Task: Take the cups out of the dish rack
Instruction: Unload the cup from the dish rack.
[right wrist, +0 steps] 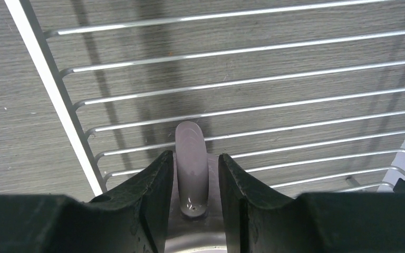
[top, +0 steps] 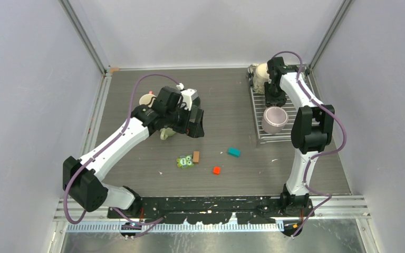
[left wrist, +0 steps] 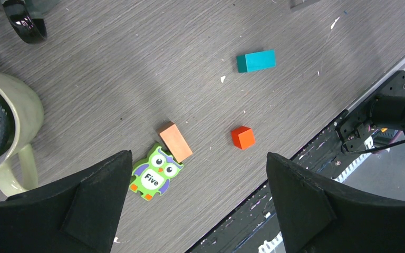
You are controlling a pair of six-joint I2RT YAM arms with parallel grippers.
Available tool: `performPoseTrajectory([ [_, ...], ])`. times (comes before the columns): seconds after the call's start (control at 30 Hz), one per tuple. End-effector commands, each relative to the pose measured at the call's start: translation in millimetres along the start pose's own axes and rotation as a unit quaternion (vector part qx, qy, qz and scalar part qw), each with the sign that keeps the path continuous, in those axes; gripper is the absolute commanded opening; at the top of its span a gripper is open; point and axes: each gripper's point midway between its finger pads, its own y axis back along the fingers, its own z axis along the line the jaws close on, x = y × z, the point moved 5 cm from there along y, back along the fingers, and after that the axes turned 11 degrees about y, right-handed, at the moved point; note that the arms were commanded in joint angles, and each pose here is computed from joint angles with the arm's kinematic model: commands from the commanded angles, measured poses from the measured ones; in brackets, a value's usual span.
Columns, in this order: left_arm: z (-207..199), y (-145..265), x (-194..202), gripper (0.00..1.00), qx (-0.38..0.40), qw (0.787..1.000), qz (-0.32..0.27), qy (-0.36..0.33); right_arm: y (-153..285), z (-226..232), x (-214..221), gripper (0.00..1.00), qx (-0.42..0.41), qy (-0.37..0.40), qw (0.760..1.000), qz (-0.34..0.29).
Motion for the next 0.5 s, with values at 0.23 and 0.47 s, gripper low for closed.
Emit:
performPoseTrajectory([
  [0.23, -5.0, -1.9, -3.1, 1.0, 0.014, 1.0, -0.007, -0.002, 14.1, 5.0, -1.6, 0.4, -0.024, -0.007, 1.0, -0.005],
  [0.47, -4.4, -3.6, -2.8, 1.0, 0.013, 1.0, -0.005, -0.001, 13.3, 4.2, -2.1, 0.17, -0.02, -0.011, 1.0, 0.004],
])
